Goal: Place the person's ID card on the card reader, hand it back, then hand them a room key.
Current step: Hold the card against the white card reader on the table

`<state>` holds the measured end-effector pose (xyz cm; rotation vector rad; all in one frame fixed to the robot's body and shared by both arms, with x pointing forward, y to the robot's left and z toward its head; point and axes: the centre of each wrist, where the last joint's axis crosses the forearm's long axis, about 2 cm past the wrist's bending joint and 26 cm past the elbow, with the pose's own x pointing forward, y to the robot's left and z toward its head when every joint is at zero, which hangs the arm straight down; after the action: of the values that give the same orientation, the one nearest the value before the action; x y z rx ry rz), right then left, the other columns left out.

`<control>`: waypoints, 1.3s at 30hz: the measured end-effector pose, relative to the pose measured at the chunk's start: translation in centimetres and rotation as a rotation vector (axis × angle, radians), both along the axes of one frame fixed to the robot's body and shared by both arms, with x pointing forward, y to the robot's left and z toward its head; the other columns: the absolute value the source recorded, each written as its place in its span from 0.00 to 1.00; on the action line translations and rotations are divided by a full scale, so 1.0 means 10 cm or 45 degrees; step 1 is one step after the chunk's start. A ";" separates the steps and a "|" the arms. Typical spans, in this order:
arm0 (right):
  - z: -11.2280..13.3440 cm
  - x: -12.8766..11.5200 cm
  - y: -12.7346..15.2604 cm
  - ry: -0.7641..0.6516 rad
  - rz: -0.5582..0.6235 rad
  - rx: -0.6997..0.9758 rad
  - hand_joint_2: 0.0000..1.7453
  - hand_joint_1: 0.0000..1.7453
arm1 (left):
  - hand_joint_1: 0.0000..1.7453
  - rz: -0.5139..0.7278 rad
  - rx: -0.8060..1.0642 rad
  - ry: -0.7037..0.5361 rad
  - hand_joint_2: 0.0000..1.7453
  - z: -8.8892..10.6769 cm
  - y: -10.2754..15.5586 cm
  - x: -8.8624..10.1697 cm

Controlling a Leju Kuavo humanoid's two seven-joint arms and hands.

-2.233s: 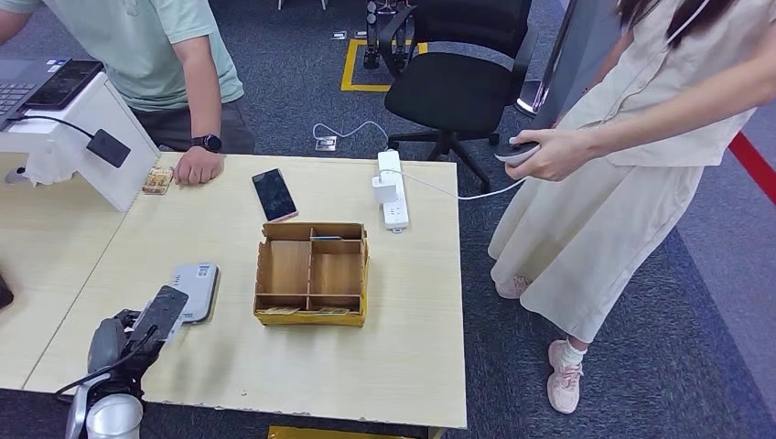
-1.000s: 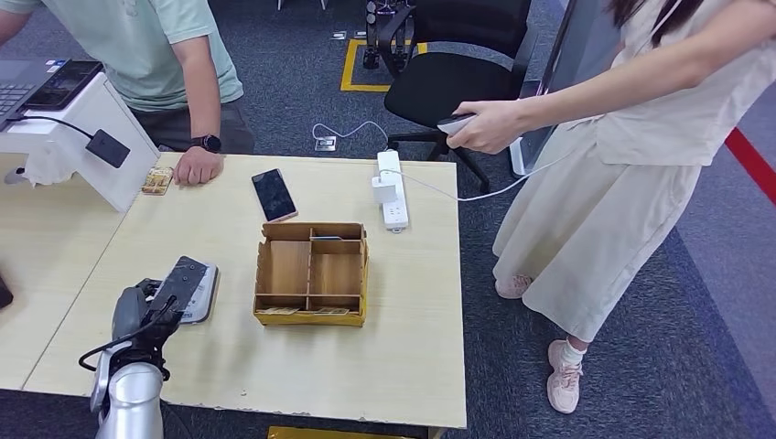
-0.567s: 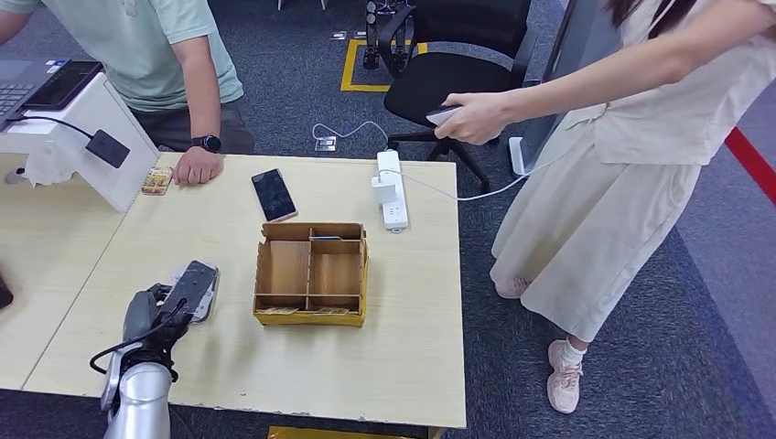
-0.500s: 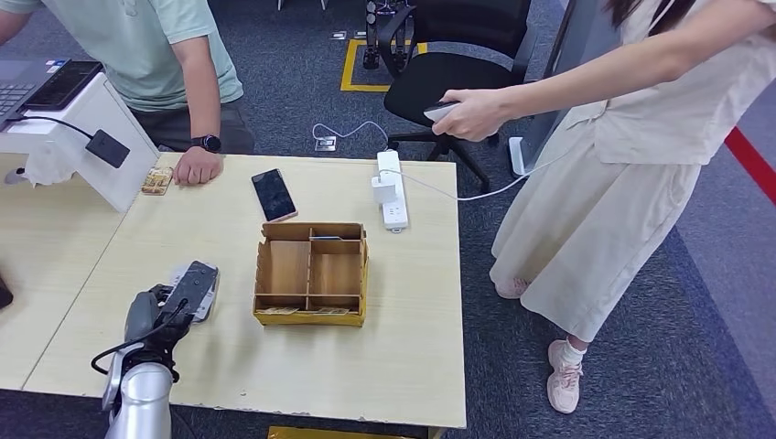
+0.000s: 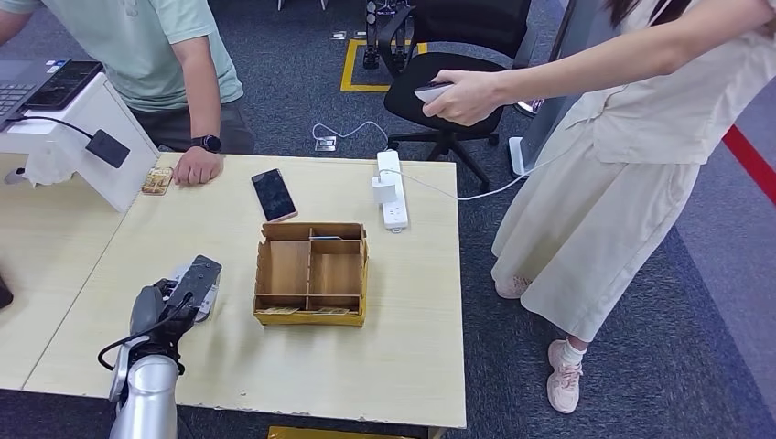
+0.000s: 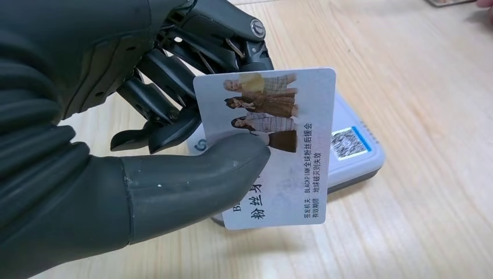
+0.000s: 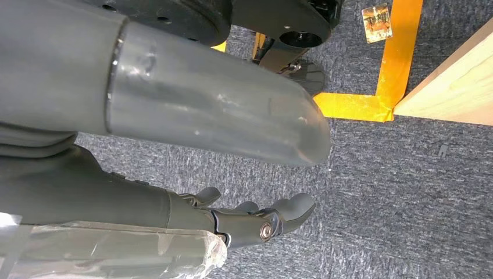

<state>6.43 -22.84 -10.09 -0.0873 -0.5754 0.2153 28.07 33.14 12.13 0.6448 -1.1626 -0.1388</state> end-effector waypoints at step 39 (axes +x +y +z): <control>0.00 -0.06 0.00 0.019 0.004 -0.008 0.00 0.00 | 1.00 0.096 0.066 -0.025 1.00 0.06 0.16 0.00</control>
<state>5.87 -22.85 -10.12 -0.0908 -0.5597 0.2211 28.10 34.72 12.68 0.7362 -1.1548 -0.0985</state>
